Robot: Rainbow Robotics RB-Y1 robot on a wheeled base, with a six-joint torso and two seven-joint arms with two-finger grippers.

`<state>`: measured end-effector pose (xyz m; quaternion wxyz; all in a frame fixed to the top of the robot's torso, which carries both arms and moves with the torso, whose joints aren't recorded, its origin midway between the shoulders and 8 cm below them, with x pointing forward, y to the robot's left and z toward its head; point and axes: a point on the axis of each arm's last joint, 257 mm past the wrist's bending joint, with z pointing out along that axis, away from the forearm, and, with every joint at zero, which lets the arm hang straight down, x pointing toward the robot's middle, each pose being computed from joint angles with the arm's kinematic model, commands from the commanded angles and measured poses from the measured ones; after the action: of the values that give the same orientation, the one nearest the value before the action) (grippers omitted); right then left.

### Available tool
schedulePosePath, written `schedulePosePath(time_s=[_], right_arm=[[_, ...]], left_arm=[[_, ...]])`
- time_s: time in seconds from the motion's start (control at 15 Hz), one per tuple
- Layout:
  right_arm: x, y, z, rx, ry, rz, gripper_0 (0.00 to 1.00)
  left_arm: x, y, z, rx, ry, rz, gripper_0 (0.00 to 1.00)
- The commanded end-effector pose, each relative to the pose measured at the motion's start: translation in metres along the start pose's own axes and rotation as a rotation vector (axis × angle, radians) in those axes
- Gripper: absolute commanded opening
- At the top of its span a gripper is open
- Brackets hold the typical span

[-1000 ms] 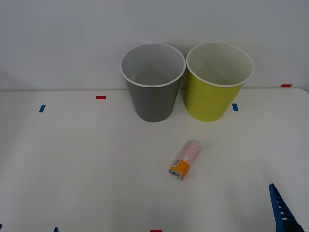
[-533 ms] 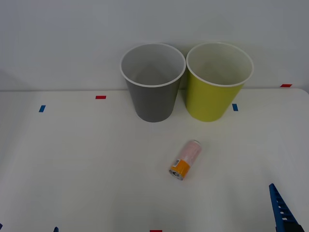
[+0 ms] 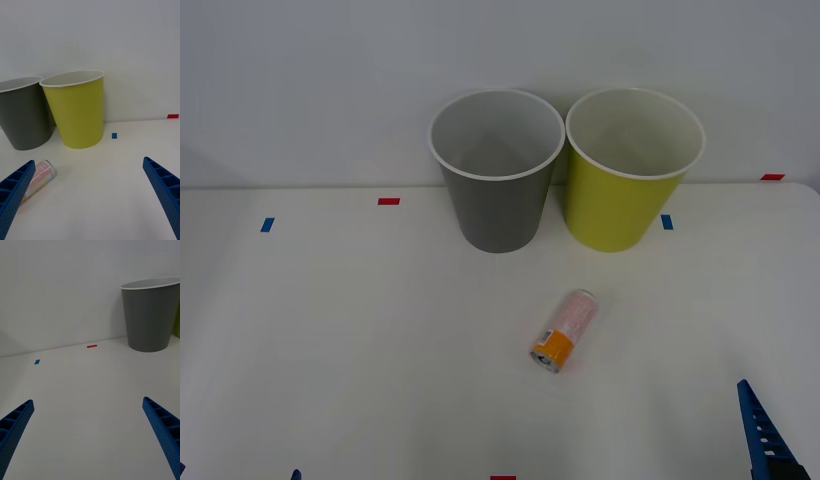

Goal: Put cans in the gray bin and PET bottles in the light green bin.

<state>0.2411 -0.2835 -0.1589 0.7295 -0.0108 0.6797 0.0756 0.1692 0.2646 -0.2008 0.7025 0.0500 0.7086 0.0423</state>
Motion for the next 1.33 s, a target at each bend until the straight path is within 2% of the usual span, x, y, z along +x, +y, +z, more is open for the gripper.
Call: schedulePosePath(time_s=[0.07,1.33], right_arm=[[0.0,0.0,0.0,0.0,0.0,0.0,1.0],[0.0,0.0,0.0,0.0,0.0,0.0,1.0]], left_arm=[[0.0,0.0,0.0,0.0,0.0,0.0,1.0],[0.0,0.0,0.0,0.0,0.0,0.0,1.0]])
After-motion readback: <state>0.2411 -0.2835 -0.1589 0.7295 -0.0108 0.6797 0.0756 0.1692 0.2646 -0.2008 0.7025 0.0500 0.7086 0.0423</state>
